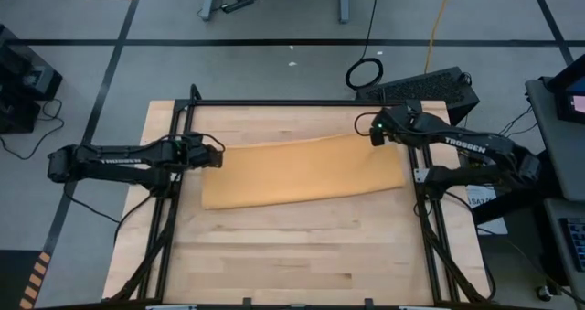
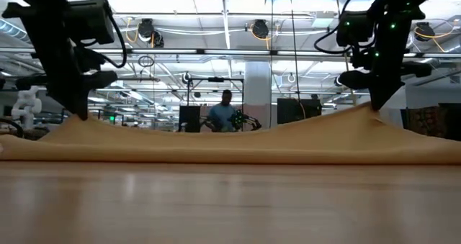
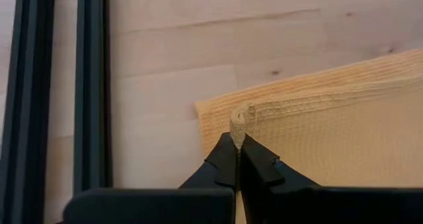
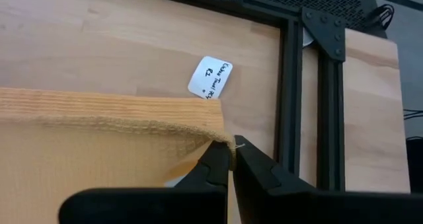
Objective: Roll towel into tight, uniform cylinder
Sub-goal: Roll the orange towel
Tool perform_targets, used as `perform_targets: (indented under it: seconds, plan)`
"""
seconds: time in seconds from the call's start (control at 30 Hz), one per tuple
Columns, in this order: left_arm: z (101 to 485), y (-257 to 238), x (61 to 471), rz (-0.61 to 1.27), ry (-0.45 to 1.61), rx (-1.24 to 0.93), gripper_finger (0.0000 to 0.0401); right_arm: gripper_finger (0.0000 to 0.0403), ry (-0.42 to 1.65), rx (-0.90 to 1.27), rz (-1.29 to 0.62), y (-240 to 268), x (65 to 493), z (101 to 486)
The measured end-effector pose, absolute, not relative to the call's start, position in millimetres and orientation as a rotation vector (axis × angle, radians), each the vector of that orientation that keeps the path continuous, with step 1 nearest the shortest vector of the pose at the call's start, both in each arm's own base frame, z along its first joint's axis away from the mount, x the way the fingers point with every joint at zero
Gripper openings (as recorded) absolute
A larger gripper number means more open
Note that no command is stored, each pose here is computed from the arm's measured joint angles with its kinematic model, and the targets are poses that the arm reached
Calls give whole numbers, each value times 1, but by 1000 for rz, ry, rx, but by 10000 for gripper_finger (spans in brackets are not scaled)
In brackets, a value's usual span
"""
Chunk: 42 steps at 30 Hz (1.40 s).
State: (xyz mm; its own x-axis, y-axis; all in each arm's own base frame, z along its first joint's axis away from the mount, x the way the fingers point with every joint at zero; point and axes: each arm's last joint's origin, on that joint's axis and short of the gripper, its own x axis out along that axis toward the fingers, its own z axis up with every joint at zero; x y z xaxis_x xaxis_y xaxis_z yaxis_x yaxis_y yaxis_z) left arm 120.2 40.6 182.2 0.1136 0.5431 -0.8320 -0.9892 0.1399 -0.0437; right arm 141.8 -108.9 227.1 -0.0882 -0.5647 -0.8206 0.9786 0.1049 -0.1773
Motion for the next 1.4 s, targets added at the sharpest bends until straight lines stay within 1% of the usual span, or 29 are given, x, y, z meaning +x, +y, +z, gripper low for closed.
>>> perform_targets:
  seconds: [0.37,0.77,0.97,1.13,1.23,1.4]
  plan:
    - [182,41,120,1308,753,-701,6,0,977,581,-1425,-114,150,217]
    - [183,43,120,1318,750,-631,7,16,1007,548,-1453,-115,149,214]
    - [183,43,120,1316,752,-627,7,31,1017,531,-1469,-114,148,214]
    - [183,43,120,1321,733,-623,7,56,1013,533,-1469,-115,148,214]
    - [184,44,122,1327,699,-611,18,76,1018,532,-1469,-114,148,214]
    - [186,45,125,1318,660,-622,63,106,1017,539,-1470,-114,148,214]
